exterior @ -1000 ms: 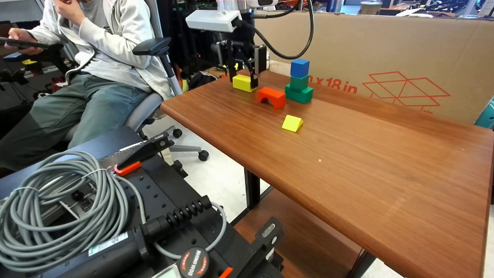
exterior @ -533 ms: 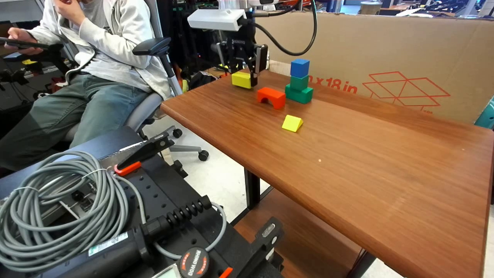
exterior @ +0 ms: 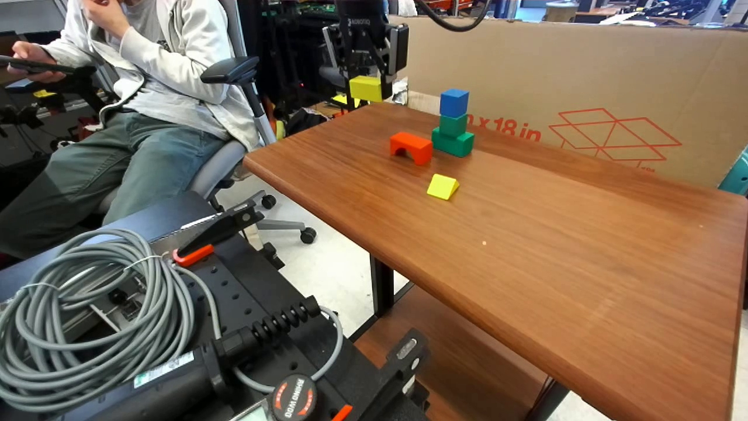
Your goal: Pick up the yellow block and put it on top of the green and blue blocks.
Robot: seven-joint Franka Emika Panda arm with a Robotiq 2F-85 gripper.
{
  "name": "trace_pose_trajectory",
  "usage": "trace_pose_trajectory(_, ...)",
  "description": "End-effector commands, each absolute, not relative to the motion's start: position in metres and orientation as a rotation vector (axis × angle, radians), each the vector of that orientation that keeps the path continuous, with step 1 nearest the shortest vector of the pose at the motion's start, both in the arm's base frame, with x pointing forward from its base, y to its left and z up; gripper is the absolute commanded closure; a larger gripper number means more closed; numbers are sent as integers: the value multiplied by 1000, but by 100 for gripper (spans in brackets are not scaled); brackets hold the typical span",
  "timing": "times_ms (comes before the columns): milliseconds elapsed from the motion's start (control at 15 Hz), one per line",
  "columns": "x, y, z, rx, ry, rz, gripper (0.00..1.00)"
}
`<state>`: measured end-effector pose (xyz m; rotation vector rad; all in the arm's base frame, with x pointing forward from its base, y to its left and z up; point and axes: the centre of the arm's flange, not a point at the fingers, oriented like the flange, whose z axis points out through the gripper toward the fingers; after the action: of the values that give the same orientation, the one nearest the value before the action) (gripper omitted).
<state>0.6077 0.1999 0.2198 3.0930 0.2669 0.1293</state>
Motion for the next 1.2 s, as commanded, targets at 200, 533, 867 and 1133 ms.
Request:
trace_pose_trajectory(200, 606, 141, 261, 3109, 238, 96, 58)
trace_pose_trajectory(533, 614, 90, 280, 3150, 220, 37, 58)
trace_pose_trajectory(867, 620, 58, 291, 3180, 209, 17, 58)
trace_pose_trajectory(1133, 627, 47, 275, 3140, 143, -7, 58)
